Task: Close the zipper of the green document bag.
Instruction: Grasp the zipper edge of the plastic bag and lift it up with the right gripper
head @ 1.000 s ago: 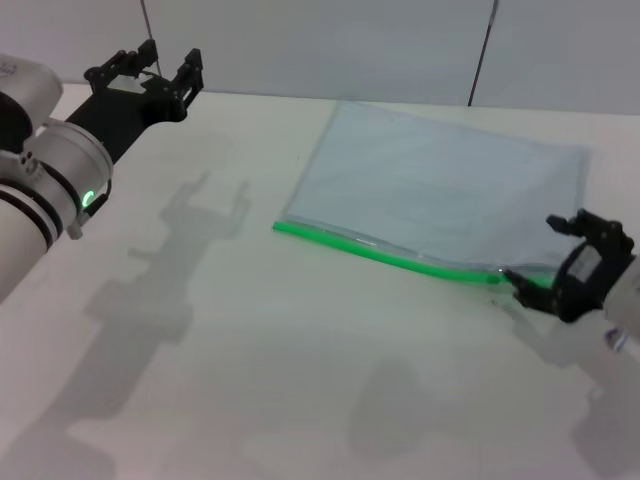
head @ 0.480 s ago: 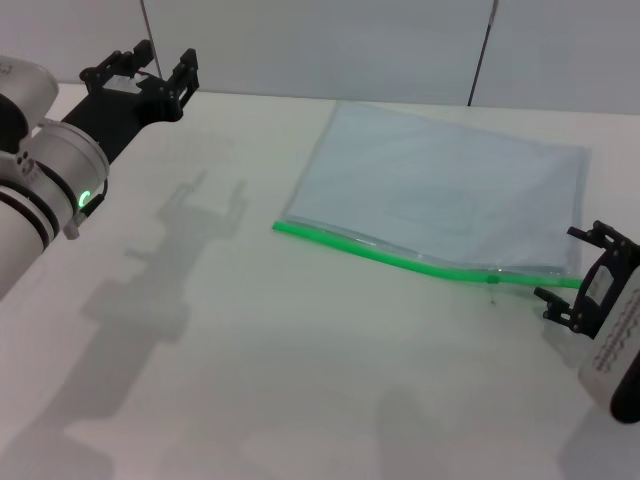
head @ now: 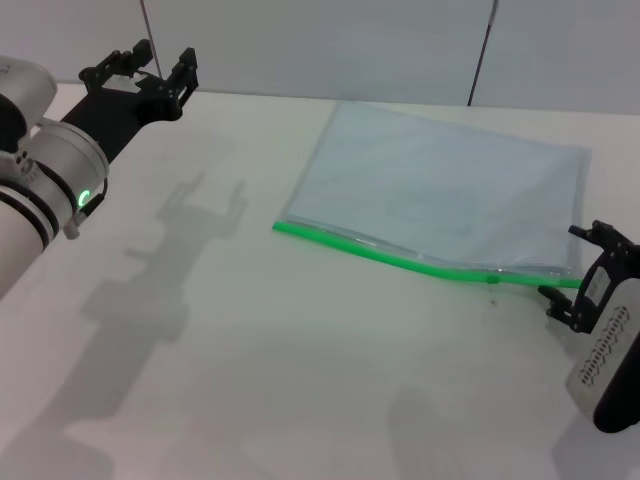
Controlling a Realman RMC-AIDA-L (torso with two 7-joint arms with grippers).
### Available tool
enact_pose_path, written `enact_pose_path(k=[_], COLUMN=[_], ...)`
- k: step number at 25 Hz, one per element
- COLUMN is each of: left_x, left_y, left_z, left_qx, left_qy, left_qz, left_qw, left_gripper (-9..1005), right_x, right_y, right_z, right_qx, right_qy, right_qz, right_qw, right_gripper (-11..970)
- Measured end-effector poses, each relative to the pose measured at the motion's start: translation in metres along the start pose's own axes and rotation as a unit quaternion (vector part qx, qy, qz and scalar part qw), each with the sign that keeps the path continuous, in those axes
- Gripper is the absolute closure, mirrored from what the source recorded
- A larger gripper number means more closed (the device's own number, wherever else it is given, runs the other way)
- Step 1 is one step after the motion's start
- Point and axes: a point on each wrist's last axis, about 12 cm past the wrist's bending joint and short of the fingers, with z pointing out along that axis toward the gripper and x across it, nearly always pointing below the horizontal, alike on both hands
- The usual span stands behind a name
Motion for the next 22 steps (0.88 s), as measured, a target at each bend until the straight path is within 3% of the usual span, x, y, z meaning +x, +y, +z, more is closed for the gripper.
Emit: enact_pose_path(k=[22], left_x=[-0.002], left_y=[-0.001], left_z=[0.002], left_qx=[0.003], left_qy=[-0.003], left_qz=[-0.009], left_qw=[1.0], left_gripper=[439], right_x=[0.0], right_y=[-0.002], right_z=[0.028], right_qx=[0.02], right_qy=[-0.004], right_qz=[-0.046], right_qw=[0.999], right_gripper=[288])
